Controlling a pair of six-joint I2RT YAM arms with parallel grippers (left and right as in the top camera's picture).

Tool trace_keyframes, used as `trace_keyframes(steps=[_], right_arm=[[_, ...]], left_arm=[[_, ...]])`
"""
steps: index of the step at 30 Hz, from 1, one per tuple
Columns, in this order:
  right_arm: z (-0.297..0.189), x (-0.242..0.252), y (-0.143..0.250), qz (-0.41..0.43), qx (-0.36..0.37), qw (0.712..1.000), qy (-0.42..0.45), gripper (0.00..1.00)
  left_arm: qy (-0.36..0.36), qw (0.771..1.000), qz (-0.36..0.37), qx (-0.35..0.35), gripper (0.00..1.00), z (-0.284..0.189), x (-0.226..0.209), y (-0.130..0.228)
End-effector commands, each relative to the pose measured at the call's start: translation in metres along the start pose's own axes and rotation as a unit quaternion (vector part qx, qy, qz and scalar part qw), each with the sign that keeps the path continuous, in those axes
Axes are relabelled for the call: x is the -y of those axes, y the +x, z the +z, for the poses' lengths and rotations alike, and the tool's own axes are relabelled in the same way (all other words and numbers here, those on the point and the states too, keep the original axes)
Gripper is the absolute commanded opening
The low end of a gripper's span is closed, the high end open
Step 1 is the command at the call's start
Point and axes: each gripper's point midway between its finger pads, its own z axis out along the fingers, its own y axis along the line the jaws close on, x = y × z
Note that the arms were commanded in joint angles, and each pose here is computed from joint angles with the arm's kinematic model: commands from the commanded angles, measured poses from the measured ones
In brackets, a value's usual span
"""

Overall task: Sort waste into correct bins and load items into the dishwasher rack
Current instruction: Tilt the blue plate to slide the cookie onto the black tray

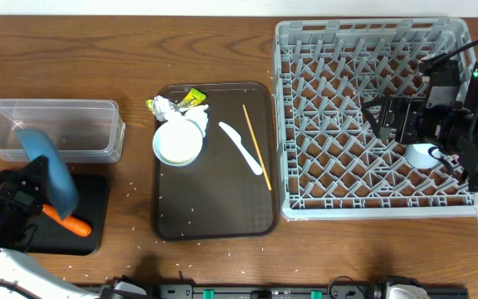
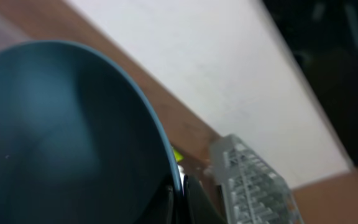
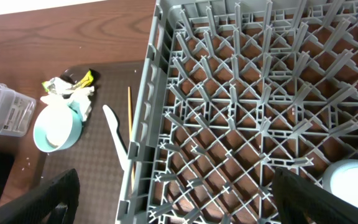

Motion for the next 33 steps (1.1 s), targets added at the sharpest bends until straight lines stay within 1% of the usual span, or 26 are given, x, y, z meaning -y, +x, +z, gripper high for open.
trace_keyframes(steps=[1,2,3,4,5,6,7,8,9,10,11,12,13,14,15,16,17,18,19,21,22,23,26,30,33], right_arm=[[-0.001,-0.004,-0.003,0.001,0.003,1.0,-0.004,0.92],[-0.001,-0.004,-0.003,0.001,0.004,1.0,-0.004,0.92],[-0.001,-0.004,-0.003,0.001,0.004,1.0,-0.004,0.92],[-0.001,-0.004,-0.003,0.001,0.003,1.0,-0.004,0.92],[-0.001,-0.004,-0.002,0.002,0.001,1.0,-0.004,0.92],[-0.001,-0.004,-0.001,0.002,0.0,1.0,-0.004,0.92],[-0.001,-0.004,-0.001,0.003,0.0,1.0,-0.004,0.92],[-0.001,-0.004,-0.001,0.002,0.0,1.0,-0.004,0.92],[-0.001,-0.004,-0.002,0.002,0.001,1.0,-0.004,0.92],[-0.001,-0.004,-0.003,0.001,0.003,1.0,-0.004,0.93],[-0.001,-0.004,-0.003,0.0,0.005,1.0,-0.004,0.93],[-0.001,-0.004,-0.004,0.0,0.006,1.0,-0.004,0.92],[-0.001,-0.004,-0.005,0.0,0.007,1.0,-0.004,0.93],[-0.001,-0.004,-0.005,0.0,0.007,1.0,-0.004,0.93],[-0.001,-0.004,-0.005,0.0,0.007,1.0,-0.004,0.93],[-0.001,-0.004,-0.005,0.0,0.007,1.0,-0.004,0.93],[-0.001,-0.004,-0.004,0.0,0.007,1.0,-0.004,0.92],[-0.001,-0.004,-0.004,0.0,0.006,1.0,-0.004,0.93],[-0.001,-0.004,-0.004,0.0,0.007,1.0,-0.004,0.93],[-0.001,-0.004,-0.005,0.0,0.007,1.0,-0.004,0.93],[-0.001,-0.004,-0.005,0.0,0.008,1.0,-0.004,0.93],[-0.001,-0.004,-0.005,0.0,0.008,1.0,-0.004,0.93],[-0.001,-0.004,-0.005,-0.001,0.008,1.0,-0.004,0.93],[-0.001,-0.004,-0.005,-0.001,0.008,1.0,-0.004,0.93],[-0.001,-0.004,-0.005,-0.001,0.008,1.0,-0.004,0.93]], left_arm=[[0.065,0.997,0.029,0.006,0.06,-0.001,0.022,-0.001],[0.04,0.999,-0.008,0.002,0.06,-0.001,0.013,0.001],[-0.002,0.999,-0.05,0.002,0.06,-0.002,-0.002,0.001],[-0.05,0.996,-0.078,0.005,0.06,-0.005,-0.018,0.002],[-0.082,0.993,-0.086,0.008,0.06,-0.008,-0.028,0.003],[-0.12,0.987,-0.108,0.012,0.06,-0.013,-0.04,0.005],[-0.141,0.982,-0.122,0.017,0.06,-0.017,-0.047,0.005],[-0.136,0.983,-0.12,0.02,0.06,-0.017,-0.045,0.003],[-0.107,0.989,-0.102,0.021,0.06,-0.015,-0.035,0.0],[-0.046,0.997,-0.054,0.019,0.06,-0.011,-0.015,-0.005],[0.005,1.0,-0.016,0.019,0.06,-0.009,0.002,-0.007],[0.032,0.999,-0.001,0.019,0.06,-0.008,0.011,-0.008],[0.02,1.0,-0.012,0.019,0.06,-0.008,0.006,-0.008],[-0.023,0.998,-0.049,0.02,0.06,-0.008,-0.009,-0.008],[-0.047,0.996,-0.074,0.021,0.06,-0.009,-0.017,-0.007],[-0.032,0.997,-0.071,0.021,0.06,-0.009,-0.012,-0.007],[0.031,0.999,-0.02,0.021,0.06,-0.008,0.009,-0.01],[0.062,0.998,0.009,0.021,0.06,-0.009,0.02,-0.01],[0.042,0.999,-0.005,0.018,0.06,-0.007,0.014,-0.01],[-0.054,0.995,-0.086,0.018,0.07,-0.008,-0.02,-0.006],[-0.058,0.995,-0.081,0.017,0.06,-0.008,-0.022,-0.005],[-0.045,0.996,-0.071,0.016,0.06,-0.007,-0.017,-0.005],[0.039,0.999,-0.004,0.018,0.06,-0.007,0.012,-0.009],[0.048,0.999,0.006,0.019,0.06,-0.007,0.015,-0.01],[0.064,0.997,0.028,0.019,0.06,-0.007,0.021,-0.009]])
